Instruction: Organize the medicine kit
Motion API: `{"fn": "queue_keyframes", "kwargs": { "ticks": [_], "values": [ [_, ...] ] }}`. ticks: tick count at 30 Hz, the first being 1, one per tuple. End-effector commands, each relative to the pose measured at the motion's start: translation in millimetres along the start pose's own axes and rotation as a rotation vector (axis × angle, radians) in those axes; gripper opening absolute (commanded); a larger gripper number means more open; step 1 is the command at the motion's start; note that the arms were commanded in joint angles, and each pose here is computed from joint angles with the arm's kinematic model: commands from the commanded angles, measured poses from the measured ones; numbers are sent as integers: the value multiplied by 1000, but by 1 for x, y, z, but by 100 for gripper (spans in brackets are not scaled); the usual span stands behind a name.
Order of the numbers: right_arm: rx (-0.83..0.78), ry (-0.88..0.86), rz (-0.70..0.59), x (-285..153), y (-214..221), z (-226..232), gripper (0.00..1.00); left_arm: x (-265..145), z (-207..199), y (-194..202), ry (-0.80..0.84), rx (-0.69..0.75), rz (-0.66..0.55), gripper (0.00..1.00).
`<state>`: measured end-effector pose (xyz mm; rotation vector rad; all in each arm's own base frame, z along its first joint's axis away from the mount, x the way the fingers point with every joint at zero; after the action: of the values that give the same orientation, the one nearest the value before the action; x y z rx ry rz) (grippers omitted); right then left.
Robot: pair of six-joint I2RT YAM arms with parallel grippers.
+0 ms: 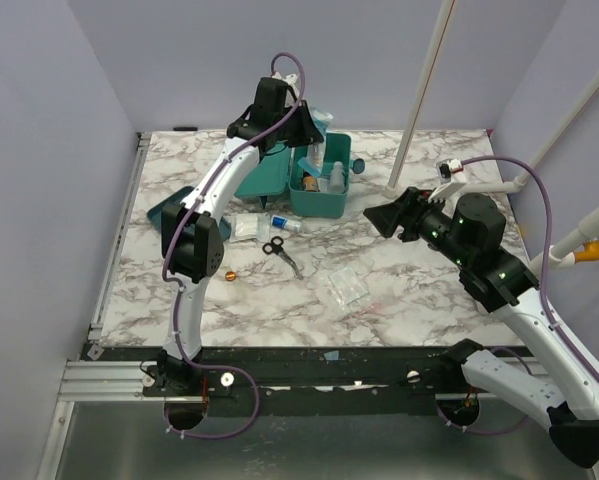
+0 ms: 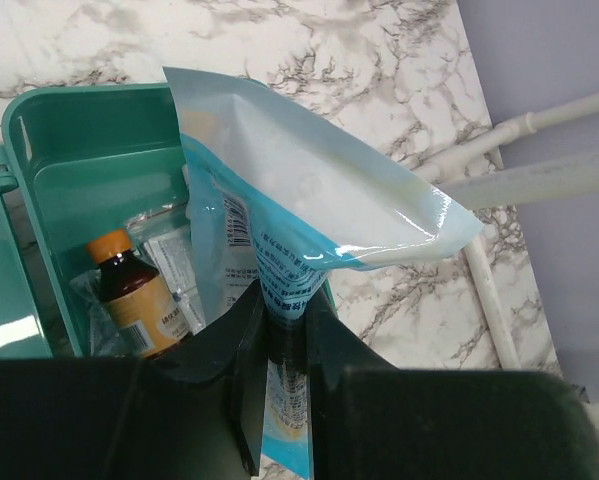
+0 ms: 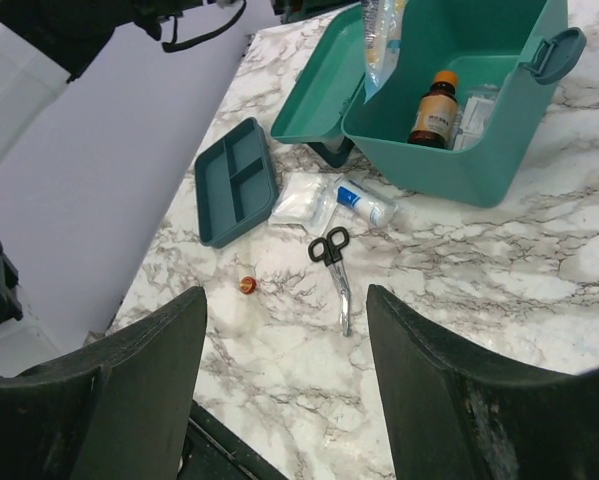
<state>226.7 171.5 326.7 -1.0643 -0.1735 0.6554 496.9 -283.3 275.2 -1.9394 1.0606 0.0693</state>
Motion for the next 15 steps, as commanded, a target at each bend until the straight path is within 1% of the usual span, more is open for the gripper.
{"fn": "queue_keyframes", "kwargs": {
  "ticks": [1,6,12,15],
  "values": [
    [-11,-28,6,0,3,3,68,17,0,-10,38,-51,-40,0],
    [2,-13,18,5,11,-3,68,44,19,11,32,-106,7,0],
    [15,9,61,11,21,-9,68,59,40,31,-17,-145,41,1],
    [18,9,67,12,23,-9,68,62,45,34,-30,-152,45,12]
  ]
}}
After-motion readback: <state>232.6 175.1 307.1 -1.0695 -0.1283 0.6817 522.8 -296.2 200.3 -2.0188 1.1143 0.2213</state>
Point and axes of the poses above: each gripper's point midway between its finger pads, its own x axis out along the fingers, its own z axis along the line the jaws close on, y = z × x, the point moved 4 cm from there along -x, back along the fingers, and after that the axes turned 3 degrees about -x, right-handed, at the moved point
